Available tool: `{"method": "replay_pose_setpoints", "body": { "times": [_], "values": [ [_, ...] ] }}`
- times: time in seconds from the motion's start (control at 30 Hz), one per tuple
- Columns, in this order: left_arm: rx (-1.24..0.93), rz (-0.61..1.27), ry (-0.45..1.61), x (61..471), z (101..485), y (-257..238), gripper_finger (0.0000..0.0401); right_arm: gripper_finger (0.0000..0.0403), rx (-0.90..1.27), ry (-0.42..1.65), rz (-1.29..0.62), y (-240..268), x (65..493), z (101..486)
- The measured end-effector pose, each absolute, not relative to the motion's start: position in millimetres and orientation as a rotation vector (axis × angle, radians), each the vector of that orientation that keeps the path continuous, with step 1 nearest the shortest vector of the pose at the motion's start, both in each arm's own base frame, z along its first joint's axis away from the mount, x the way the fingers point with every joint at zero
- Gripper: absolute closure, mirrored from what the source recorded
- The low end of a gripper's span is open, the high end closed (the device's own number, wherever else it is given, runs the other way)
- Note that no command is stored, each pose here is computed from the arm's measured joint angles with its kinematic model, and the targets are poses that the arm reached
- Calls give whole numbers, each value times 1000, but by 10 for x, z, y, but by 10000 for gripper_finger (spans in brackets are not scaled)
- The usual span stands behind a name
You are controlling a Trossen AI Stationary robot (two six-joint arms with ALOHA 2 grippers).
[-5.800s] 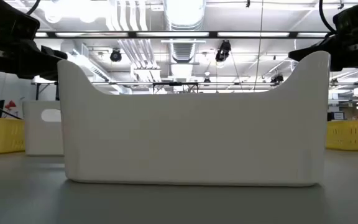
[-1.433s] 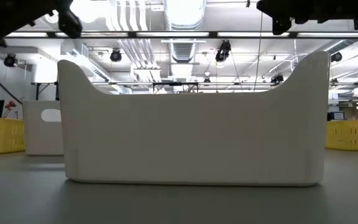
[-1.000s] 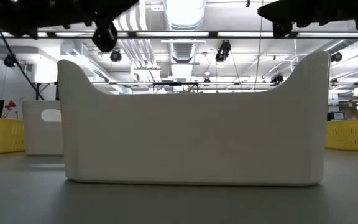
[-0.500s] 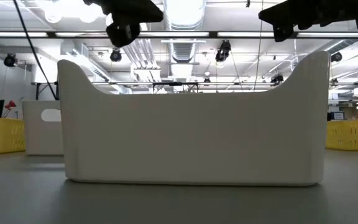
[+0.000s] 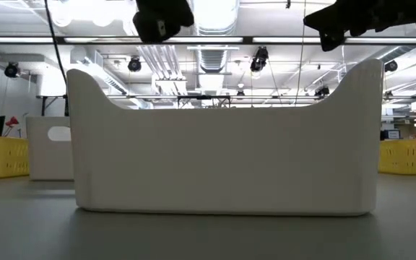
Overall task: Stack baskets by color
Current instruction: Stack the bottom white bin on the top right white bin
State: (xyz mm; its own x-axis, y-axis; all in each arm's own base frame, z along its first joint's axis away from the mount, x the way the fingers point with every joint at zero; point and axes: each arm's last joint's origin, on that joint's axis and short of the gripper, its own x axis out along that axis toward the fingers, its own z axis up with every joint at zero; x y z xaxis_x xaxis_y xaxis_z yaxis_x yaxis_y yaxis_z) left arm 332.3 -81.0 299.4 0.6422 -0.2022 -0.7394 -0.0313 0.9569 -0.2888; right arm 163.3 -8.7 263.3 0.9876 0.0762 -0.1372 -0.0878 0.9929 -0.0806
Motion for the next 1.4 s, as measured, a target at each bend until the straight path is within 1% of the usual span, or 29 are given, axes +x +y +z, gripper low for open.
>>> {"method": "replay_pose_setpoints", "body": {
  "times": [0.17,0.27,0.4,0.57,0.63,0.7,1.0,1.33,1.4],
  "values": [
    [-183,-122,975,3476,2862,-847,395,390,-85,142,83,-85,1605,2634],
    [-147,-172,976,3555,2846,-859,386,390,-79,140,83,-85,1601,2637],
    [-72,-209,951,3623,2854,-865,347,390,-78,146,83,-85,1602,2630],
    [6,-246,916,3759,2687,-895,283,390,-72,147,83,-85,1601,2629],
    [29,-260,897,3824,2625,-911,264,390,-69,152,83,-85,1600,2625],
    [55,-272,891,3868,2563,-920,254,390,-66,165,83,-84,1598,2612],
    [95,-285,873,4010,2363,-909,251,390,-22,225,81,-83,1587,2557],
    [79,-251,923,4046,2164,-766,251,390,-9,230,81,-83,1588,2552],
    [62,-239,949,4032,2085,-739,256,390,-9,230,81,-83,1588,2552]
  ]
}}
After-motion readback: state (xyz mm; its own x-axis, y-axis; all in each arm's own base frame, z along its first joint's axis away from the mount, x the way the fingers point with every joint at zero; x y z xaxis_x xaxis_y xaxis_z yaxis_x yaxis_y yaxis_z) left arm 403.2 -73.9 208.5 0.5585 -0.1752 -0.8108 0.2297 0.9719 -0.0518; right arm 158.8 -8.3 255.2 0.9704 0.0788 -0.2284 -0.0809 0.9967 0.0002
